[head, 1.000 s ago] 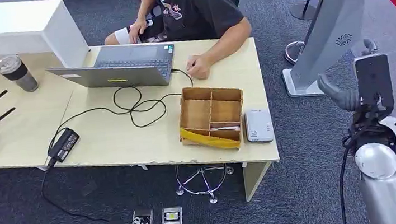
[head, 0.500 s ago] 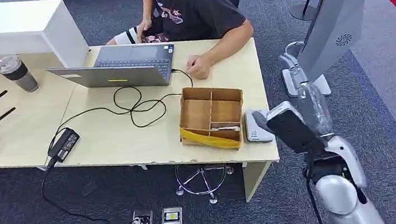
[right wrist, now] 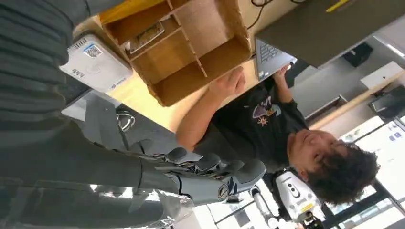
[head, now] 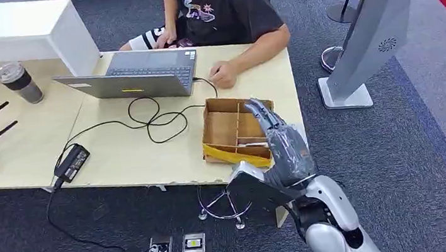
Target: Pass the card to the sensor for recognition and then transmit it.
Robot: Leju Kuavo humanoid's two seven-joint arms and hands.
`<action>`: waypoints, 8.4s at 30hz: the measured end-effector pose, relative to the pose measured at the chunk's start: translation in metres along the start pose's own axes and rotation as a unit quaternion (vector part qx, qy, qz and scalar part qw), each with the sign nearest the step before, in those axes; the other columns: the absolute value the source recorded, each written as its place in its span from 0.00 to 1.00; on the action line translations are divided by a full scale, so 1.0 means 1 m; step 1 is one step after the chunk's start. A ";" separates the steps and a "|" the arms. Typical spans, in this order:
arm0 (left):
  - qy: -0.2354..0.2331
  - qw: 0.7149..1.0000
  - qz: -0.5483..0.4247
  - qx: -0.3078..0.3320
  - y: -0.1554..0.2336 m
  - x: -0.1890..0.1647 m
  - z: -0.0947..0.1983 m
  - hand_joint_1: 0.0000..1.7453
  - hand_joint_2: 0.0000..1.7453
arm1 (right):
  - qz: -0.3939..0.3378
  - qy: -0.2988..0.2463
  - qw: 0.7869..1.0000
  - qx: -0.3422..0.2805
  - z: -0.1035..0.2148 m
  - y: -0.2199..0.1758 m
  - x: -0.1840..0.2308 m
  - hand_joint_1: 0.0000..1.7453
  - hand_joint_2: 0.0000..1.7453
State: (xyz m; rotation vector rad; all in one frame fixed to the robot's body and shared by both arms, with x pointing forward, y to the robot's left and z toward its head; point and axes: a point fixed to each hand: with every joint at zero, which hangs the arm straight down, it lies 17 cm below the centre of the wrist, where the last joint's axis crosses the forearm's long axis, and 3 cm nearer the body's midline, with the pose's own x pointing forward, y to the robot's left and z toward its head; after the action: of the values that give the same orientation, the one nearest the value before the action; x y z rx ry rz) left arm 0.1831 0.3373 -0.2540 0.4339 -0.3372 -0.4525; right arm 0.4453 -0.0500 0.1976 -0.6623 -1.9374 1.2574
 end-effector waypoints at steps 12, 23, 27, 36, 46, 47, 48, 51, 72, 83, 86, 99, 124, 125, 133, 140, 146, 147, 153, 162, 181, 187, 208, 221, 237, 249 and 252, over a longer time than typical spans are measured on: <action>-0.003 1.000 -0.006 -0.004 -0.003 0.002 0.001 0.00 1.00 | 0.094 0.021 0.995 0.027 -0.002 0.037 -0.030 0.00 1.00; -0.004 1.000 -0.012 -0.009 -0.003 0.005 0.001 0.00 1.00 | 0.150 0.020 0.988 0.043 -0.008 0.057 -0.045 0.00 1.00; -0.003 1.000 -0.014 -0.011 -0.004 0.006 0.001 0.00 1.00 | 0.158 0.021 0.986 0.047 -0.009 0.062 -0.049 0.00 1.00; -0.010 1.000 -0.025 -0.014 -0.002 0.014 0.000 0.00 1.00 | 0.194 0.018 0.978 0.078 -0.021 0.065 -0.070 0.00 1.00; -0.014 0.999 -0.029 -0.015 0.000 0.020 -0.001 0.00 1.00 | 0.202 0.018 0.973 0.111 -0.021 0.075 -0.086 0.00 1.00; -0.014 0.999 -0.029 -0.016 0.000 0.020 -0.001 0.00 1.00 | 0.202 0.019 0.973 0.114 -0.020 0.077 -0.087 0.00 1.00; -0.014 0.999 -0.030 -0.016 0.000 0.020 -0.001 0.00 1.00 | 0.202 0.019 0.972 0.116 -0.020 0.078 -0.088 0.00 1.00; -0.015 0.999 -0.030 -0.017 0.000 0.021 -0.001 0.00 1.00 | 0.203 0.024 0.971 0.126 -0.018 0.082 -0.093 0.00 1.00; -0.017 0.999 -0.035 -0.018 0.000 0.022 -0.001 0.00 1.00 | 0.197 0.049 0.965 0.166 0.001 0.105 -0.115 0.00 1.00; -0.016 0.999 -0.031 -0.018 0.000 0.022 -0.001 0.00 1.00 | 0.200 0.055 0.963 0.172 0.003 0.107 -0.122 0.15 1.00; -0.016 0.999 -0.029 -0.017 0.000 0.022 -0.001 0.00 1.00 | 0.200 0.053 0.963 0.172 0.003 0.107 -0.123 0.29 1.00; -0.017 0.999 -0.026 -0.016 0.002 0.025 -0.001 0.00 1.00 | 0.199 0.056 0.963 0.176 0.005 0.110 -0.128 0.65 1.00; -0.025 0.999 -0.029 -0.013 0.006 0.035 -0.002 0.00 1.00 | 0.194 0.054 0.962 0.183 0.003 0.114 -0.127 0.09 1.00; -0.025 0.999 -0.029 -0.013 0.007 0.035 -0.002 0.00 1.00 | 0.194 0.054 0.962 0.183 0.003 0.114 -0.127 0.07 1.00; -0.025 0.999 -0.029 -0.013 0.006 0.036 -0.002 0.00 1.00 | 0.194 0.054 0.962 0.185 0.003 0.116 -0.127 0.07 1.00; -0.025 0.999 -0.029 -0.013 0.006 0.036 -0.002 0.00 1.00 | 0.193 0.054 0.962 0.185 0.003 0.116 -0.126 0.08 1.00; -0.025 0.999 -0.029 -0.013 0.006 0.036 -0.002 0.00 1.00 | 0.193 0.054 0.962 0.185 0.003 0.116 -0.126 0.25 1.00; -0.025 0.999 -0.029 -0.013 0.006 0.036 -0.002 0.00 1.00 | 0.193 0.053 0.962 0.186 0.003 0.116 -0.126 0.28 1.00; -0.025 0.999 -0.028 -0.013 0.006 0.036 -0.002 0.00 1.00 | 0.189 0.049 0.963 0.187 0.001 0.117 -0.122 0.33 1.00; -0.025 0.999 -0.028 -0.013 0.006 0.036 -0.002 0.00 1.00 | 0.181 0.041 0.965 0.187 -0.004 0.119 -0.112 0.39 1.00; -0.025 0.999 -0.026 -0.013 0.005 0.037 -0.002 0.00 1.00 | 0.168 0.032 0.968 0.186 -0.012 0.120 -0.098 0.96 1.00; -0.026 0.999 -0.026 -0.014 0.005 0.037 -0.002 0.00 1.00 | 0.166 0.032 0.967 0.190 -0.012 0.122 -0.097 1.00 1.00; -0.026 0.999 -0.026 -0.014 0.005 0.037 -0.002 0.00 1.00 | 0.163 0.036 0.968 0.188 -0.014 0.118 -0.096 1.00 1.00; -0.024 0.999 -0.025 -0.013 0.005 0.035 -0.002 0.00 1.00 | 0.198 0.034 0.979 0.029 -0.084 -0.027 -0.098 1.00 1.00; -0.023 0.999 -0.023 -0.012 0.005 0.034 -0.002 0.00 1.00 | 0.223 -0.002 0.967 -0.127 -0.108 -0.176 -0.060 1.00 1.00; -0.033 0.999 -0.032 -0.012 0.007 0.045 -0.002 0.00 1.00 | 0.267 -0.046 0.945 -0.184 -0.139 -0.225 -0.039 1.00 1.00; -0.040 0.999 -0.033 -0.010 0.009 0.055 -0.002 0.00 1.00 | 0.305 -0.041 0.942 -0.131 -0.156 -0.194 -0.051 1.00 1.00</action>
State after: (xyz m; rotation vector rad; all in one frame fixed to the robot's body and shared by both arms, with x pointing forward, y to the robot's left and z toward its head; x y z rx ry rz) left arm 0.2335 0.3180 -0.2394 0.4083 -0.3968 -0.5382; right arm 0.5935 -0.0786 0.4024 -1.4519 -2.0629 1.4020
